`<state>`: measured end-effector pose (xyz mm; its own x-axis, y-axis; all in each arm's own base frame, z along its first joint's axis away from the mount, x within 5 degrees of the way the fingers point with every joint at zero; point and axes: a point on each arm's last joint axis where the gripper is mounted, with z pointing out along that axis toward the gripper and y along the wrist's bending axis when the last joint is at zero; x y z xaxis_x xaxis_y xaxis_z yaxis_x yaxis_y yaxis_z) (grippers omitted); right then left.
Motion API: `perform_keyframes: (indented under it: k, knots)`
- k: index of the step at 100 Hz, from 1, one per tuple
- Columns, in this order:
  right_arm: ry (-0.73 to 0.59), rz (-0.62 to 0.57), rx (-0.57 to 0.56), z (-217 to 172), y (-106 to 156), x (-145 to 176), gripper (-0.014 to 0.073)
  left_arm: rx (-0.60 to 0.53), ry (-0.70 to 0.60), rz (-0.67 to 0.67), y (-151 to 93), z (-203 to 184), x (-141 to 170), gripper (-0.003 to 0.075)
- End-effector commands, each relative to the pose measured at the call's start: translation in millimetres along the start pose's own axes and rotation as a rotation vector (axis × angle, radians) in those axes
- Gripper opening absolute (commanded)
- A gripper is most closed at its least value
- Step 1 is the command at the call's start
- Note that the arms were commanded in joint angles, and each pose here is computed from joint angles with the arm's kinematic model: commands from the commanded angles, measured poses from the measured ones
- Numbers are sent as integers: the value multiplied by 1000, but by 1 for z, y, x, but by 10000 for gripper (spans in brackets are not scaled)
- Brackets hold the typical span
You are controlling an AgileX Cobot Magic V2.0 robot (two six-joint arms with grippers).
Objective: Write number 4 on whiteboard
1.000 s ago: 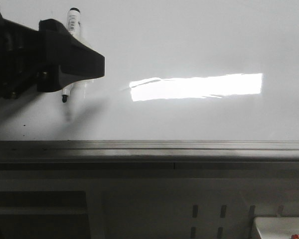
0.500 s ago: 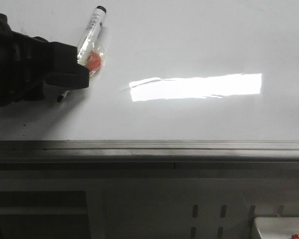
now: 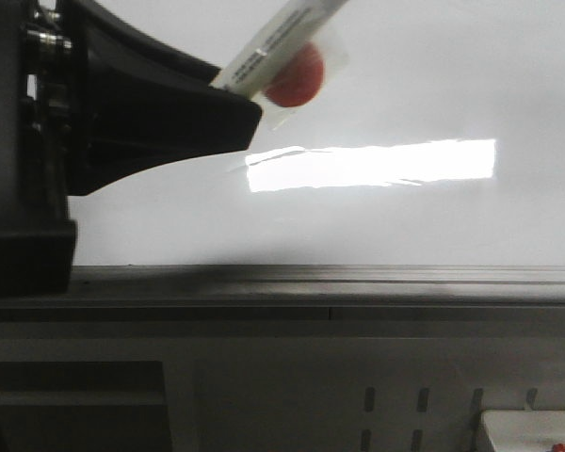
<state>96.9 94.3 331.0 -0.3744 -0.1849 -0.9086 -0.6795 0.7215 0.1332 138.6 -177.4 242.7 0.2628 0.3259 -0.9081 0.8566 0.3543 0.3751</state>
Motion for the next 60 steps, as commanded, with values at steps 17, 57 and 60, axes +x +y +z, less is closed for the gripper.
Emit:
perform_keyframes:
  k: [17, 57, 60]
  knots:
    - [-66, -52, -118, 21, 24, -44, 384, 65, -199, 103, -4, -4, -26, -20]
    - [-15, -82, -123, 41, 29, -48, 156, 64, -198, 127, -4, -4, -26, -20]
    - [-5, -84, -120, 41, 28, -47, 101, 64, -198, 129, -4, -4, -26, -20]
